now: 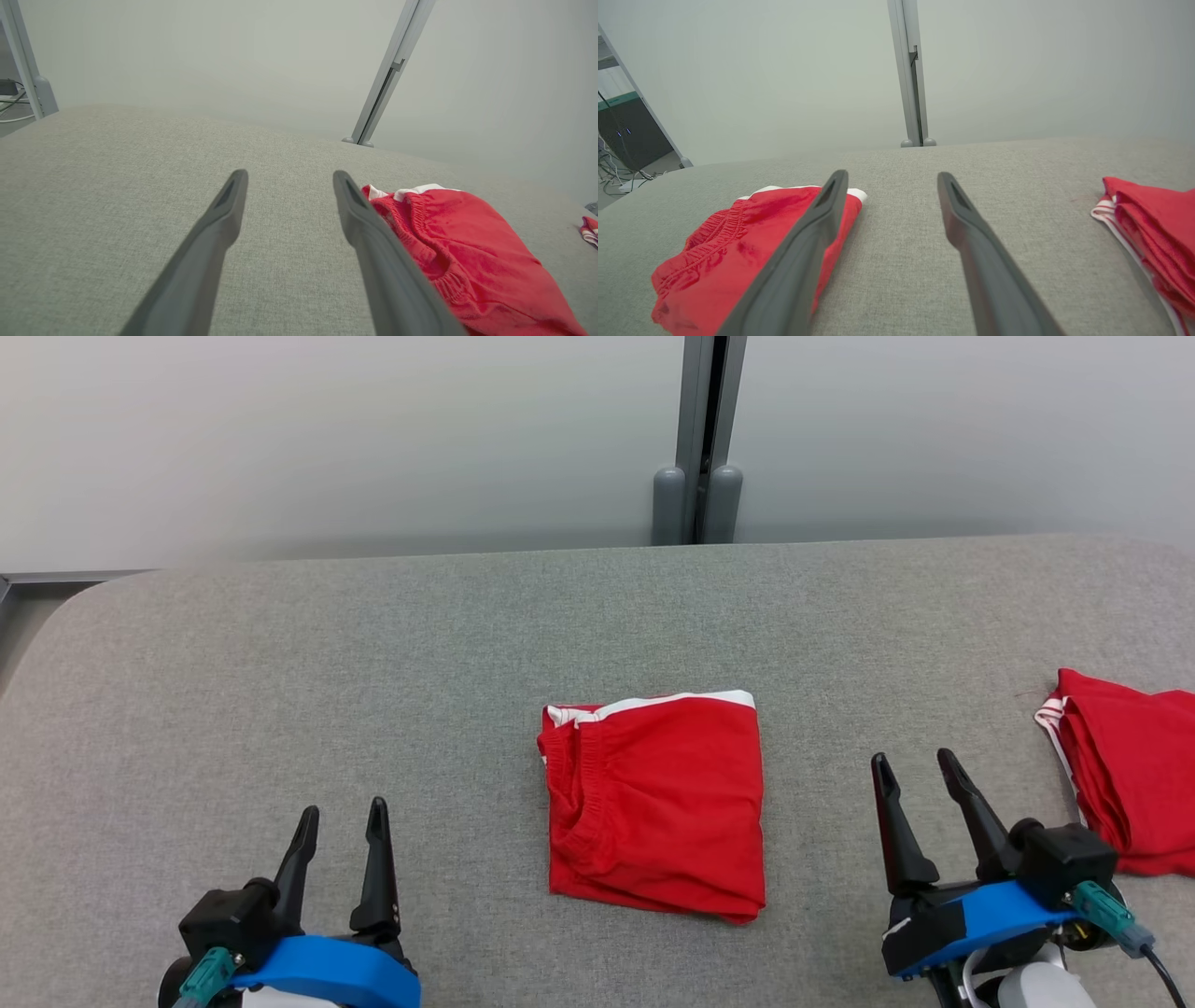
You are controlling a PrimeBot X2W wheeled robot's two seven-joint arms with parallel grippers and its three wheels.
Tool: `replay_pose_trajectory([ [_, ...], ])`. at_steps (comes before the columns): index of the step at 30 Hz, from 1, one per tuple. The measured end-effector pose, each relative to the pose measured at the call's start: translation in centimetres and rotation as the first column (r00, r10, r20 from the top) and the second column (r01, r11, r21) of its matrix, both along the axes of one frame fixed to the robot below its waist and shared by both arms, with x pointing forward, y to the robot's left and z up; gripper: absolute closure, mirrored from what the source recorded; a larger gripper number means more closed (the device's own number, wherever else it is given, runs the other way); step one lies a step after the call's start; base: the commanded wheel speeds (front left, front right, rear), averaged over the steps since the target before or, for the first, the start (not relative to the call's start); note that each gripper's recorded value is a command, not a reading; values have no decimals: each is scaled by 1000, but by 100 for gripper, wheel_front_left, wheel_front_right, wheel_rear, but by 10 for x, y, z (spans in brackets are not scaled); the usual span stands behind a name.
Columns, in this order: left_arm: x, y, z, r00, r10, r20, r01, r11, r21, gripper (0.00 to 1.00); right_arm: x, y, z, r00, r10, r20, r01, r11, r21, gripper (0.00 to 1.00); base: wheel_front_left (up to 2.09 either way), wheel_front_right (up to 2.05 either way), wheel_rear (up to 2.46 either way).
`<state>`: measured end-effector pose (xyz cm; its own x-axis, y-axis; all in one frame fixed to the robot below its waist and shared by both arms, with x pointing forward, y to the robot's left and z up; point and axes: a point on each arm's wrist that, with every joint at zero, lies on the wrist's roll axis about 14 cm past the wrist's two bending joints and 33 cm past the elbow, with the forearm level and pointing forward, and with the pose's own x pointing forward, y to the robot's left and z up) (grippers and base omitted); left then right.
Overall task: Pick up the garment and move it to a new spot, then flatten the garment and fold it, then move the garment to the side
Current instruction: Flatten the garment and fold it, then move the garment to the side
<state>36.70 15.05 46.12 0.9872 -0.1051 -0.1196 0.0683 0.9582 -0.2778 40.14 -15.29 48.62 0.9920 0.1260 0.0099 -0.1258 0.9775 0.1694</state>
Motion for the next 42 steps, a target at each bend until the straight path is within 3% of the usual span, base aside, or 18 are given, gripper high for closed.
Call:
replay_pose_trajectory([
  [30, -4, 9, -11, 999, 33, -24, -33, 999, 7, 0, -3, 6, -11, 999, 19, -46, -19, 1000, 3, 0, 0, 0, 0],
  [36, -3, 12, -11, 999, 43, -23, -43, 999, 6, 0, 16, 12, -2, 997, 47, -67, -51, 997, -63, 0, 0, 0, 0],
  [42, -1, 18, -10, 998, 67, -20, -67, 998, 2, 0, 39, 28, -20, 953, 100, -285, -132, 986, -97, 0, 0, 0, 0],
])
